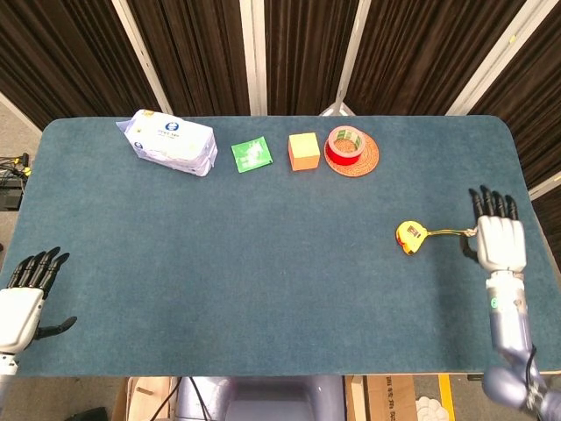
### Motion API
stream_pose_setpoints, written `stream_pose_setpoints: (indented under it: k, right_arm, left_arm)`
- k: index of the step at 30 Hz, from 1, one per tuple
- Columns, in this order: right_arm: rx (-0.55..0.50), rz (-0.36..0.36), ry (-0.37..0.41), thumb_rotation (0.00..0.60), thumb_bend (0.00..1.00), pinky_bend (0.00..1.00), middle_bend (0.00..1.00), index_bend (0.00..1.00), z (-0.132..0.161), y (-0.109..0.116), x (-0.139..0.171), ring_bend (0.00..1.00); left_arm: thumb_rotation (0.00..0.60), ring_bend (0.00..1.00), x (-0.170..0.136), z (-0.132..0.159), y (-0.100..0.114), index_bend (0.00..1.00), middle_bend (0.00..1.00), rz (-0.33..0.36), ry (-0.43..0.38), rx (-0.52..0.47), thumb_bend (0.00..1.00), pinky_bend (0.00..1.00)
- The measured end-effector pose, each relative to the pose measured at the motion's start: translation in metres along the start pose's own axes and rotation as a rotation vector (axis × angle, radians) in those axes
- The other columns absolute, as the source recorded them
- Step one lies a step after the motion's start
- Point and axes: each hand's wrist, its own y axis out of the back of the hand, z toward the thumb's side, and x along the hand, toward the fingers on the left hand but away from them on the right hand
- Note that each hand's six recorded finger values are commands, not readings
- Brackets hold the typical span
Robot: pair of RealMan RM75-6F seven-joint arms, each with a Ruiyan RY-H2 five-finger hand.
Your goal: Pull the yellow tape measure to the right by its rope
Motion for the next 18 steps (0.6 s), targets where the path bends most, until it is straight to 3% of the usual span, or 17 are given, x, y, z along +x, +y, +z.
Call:
stream_pose_setpoints:
  k: [8,14,18]
  right_arm:
    - [-0.009,0.009,0.189,0.6,0.45,0.0,0.0,0.0,0.011,0.0,0.094,0.0]
    - [-0.009,-0.039,0.196,0.6,0.45,0.0,0.0,0.0,-0.002,0.009,0.136,0.0]
    - [0.0,-0.04,0.188,0.6,0.45,0.0,0.0,0.0,-0.007,0.006,0.142,0.0]
  left_arm:
    - [0.6,0.0,-0.002,0.001,0.001,0.0,0.0,0.005,-0.009,0.036,0.0,0.0]
    - [0.6,0.0,-0.003,0.0,0.002,0.0,0.0,0.012,-0.01,0.046,0.0,0.0]
    - [0.6,0.0,-0.003,0.001,0.002,0.0,0.0,0.016,-0.014,0.049,0.0,0.0]
